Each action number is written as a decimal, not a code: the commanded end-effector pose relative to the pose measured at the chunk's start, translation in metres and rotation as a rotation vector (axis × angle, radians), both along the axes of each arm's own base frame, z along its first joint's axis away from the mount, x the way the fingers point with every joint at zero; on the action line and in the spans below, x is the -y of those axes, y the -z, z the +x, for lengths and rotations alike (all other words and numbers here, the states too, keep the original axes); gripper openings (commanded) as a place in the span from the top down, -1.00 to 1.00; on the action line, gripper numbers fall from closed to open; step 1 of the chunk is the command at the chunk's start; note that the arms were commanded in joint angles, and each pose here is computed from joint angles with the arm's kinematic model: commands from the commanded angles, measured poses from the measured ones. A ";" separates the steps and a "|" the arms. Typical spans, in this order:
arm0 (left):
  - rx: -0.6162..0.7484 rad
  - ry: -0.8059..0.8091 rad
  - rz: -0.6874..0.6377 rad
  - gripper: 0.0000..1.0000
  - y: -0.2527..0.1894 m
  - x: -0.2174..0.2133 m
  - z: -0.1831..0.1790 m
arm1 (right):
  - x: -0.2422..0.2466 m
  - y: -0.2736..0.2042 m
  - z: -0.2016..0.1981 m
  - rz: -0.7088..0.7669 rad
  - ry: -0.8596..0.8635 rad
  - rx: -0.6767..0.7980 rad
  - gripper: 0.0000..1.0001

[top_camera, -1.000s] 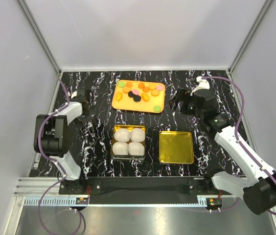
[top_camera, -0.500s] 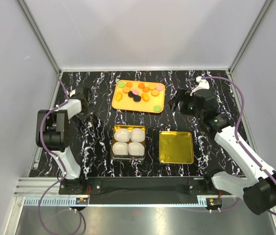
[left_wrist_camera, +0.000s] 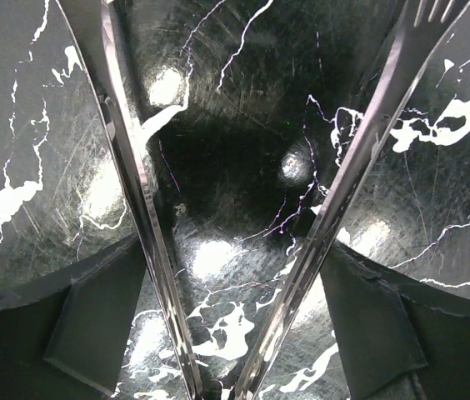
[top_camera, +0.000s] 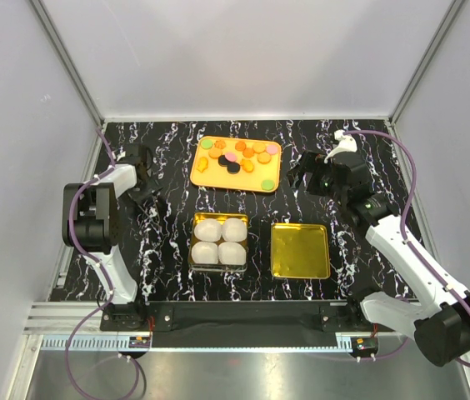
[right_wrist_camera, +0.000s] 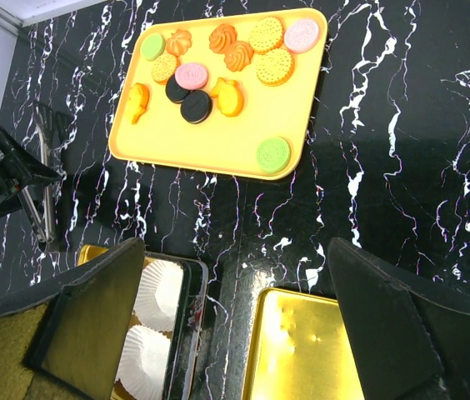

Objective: Pack the cookies

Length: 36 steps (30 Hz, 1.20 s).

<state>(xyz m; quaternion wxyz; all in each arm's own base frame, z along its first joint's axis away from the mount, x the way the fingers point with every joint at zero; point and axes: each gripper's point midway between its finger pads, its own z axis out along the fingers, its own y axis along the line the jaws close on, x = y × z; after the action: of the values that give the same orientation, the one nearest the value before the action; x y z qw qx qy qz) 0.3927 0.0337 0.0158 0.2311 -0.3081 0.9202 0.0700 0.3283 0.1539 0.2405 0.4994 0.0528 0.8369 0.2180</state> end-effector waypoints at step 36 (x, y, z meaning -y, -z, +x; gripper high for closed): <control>0.032 0.102 0.006 -0.21 -0.039 0.024 -0.022 | -0.003 -0.021 -0.005 0.023 -0.040 0.058 -0.99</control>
<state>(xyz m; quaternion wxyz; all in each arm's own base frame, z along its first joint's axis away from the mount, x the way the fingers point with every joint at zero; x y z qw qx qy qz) 0.3699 0.0164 0.0186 0.2244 -0.2790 0.9314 0.0656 0.3254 0.1575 0.2432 0.4977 0.0459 0.8353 0.2290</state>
